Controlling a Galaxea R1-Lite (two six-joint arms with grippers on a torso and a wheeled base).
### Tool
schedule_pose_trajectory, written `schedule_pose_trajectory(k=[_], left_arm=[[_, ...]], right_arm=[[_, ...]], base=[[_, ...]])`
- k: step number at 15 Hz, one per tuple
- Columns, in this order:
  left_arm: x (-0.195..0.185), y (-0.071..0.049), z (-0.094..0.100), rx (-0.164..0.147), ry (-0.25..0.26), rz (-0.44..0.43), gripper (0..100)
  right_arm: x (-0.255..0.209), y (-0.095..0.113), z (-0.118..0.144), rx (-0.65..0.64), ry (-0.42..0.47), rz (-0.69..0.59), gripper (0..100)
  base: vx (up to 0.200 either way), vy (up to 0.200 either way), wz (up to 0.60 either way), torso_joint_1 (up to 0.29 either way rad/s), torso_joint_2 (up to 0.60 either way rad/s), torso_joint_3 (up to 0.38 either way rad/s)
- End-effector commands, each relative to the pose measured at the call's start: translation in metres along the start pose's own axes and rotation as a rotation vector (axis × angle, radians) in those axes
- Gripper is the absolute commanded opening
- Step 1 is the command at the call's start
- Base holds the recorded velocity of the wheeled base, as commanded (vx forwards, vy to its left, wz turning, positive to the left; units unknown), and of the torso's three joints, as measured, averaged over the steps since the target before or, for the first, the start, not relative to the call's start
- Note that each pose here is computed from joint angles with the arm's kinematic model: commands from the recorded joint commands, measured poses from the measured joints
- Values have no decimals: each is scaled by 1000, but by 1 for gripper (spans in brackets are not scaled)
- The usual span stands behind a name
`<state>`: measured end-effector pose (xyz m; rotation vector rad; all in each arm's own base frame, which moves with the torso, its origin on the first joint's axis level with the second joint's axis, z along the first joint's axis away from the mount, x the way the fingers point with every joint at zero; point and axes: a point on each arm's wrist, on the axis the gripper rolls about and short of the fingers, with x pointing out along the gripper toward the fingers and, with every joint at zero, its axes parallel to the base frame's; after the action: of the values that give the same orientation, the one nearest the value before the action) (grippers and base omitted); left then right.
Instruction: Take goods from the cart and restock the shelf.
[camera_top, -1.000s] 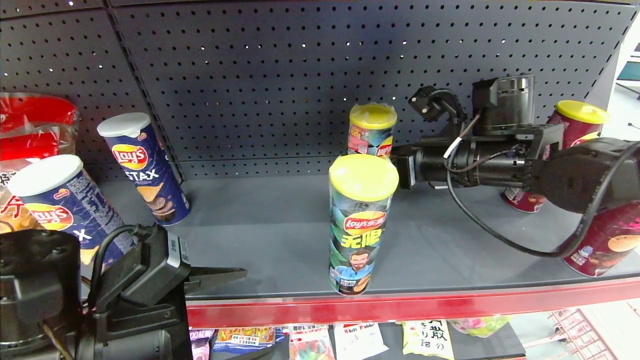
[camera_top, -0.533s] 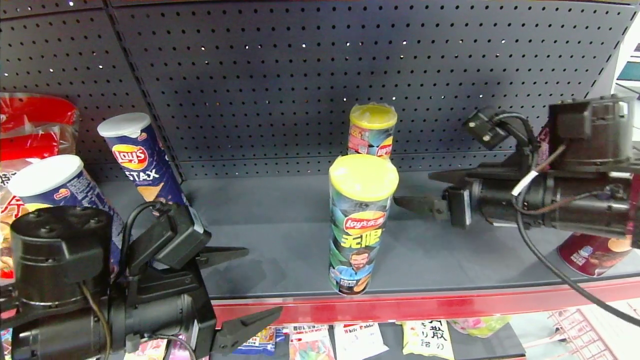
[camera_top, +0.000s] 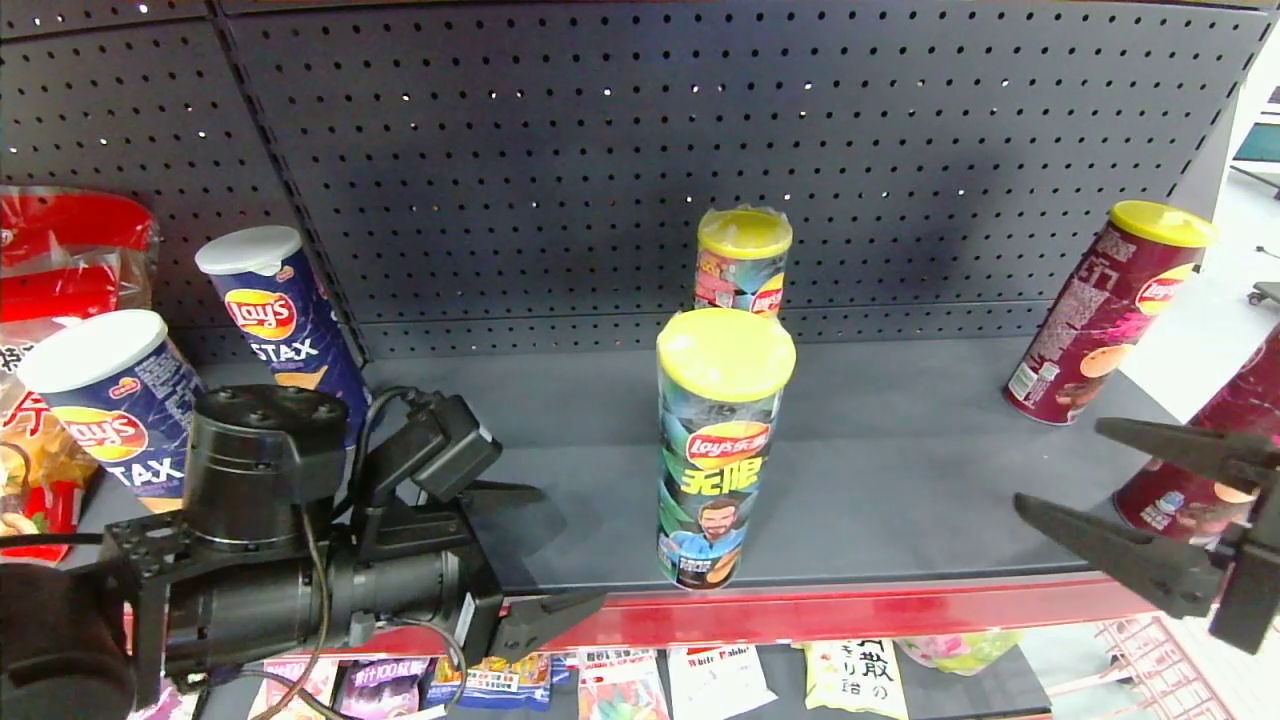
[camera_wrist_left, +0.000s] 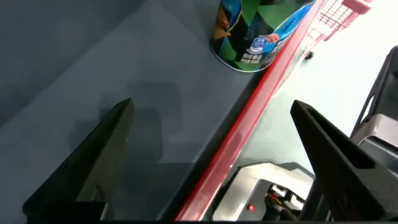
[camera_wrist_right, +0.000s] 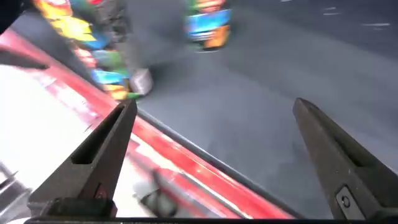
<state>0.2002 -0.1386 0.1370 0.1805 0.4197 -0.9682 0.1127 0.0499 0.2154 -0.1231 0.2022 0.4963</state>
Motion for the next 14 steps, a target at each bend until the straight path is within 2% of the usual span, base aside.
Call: schedule_pose_trajectory(k=[1, 2, 5, 14], left_arm=[[13, 2, -4, -9, 34, -14, 100], [20, 3, -3, -7, 39, -22, 100], [33, 10, 7, -1, 22, -16, 100], [52, 19, 12, -1, 22, -9, 100]], right_arm=[[-36, -5, -3, 18, -105, -155, 100], [-43, -10, -11, 60, -109, -251, 100], [-53, -13, -27, 95, -101, -348, 100], [-54, -12, -30, 108, -95, -348, 100]], base=[[0, 0, 0, 0, 0, 0], [0, 0, 0, 0, 0, 0], [0, 0, 0, 0, 0, 0], [0, 0, 0, 0, 0, 0]])
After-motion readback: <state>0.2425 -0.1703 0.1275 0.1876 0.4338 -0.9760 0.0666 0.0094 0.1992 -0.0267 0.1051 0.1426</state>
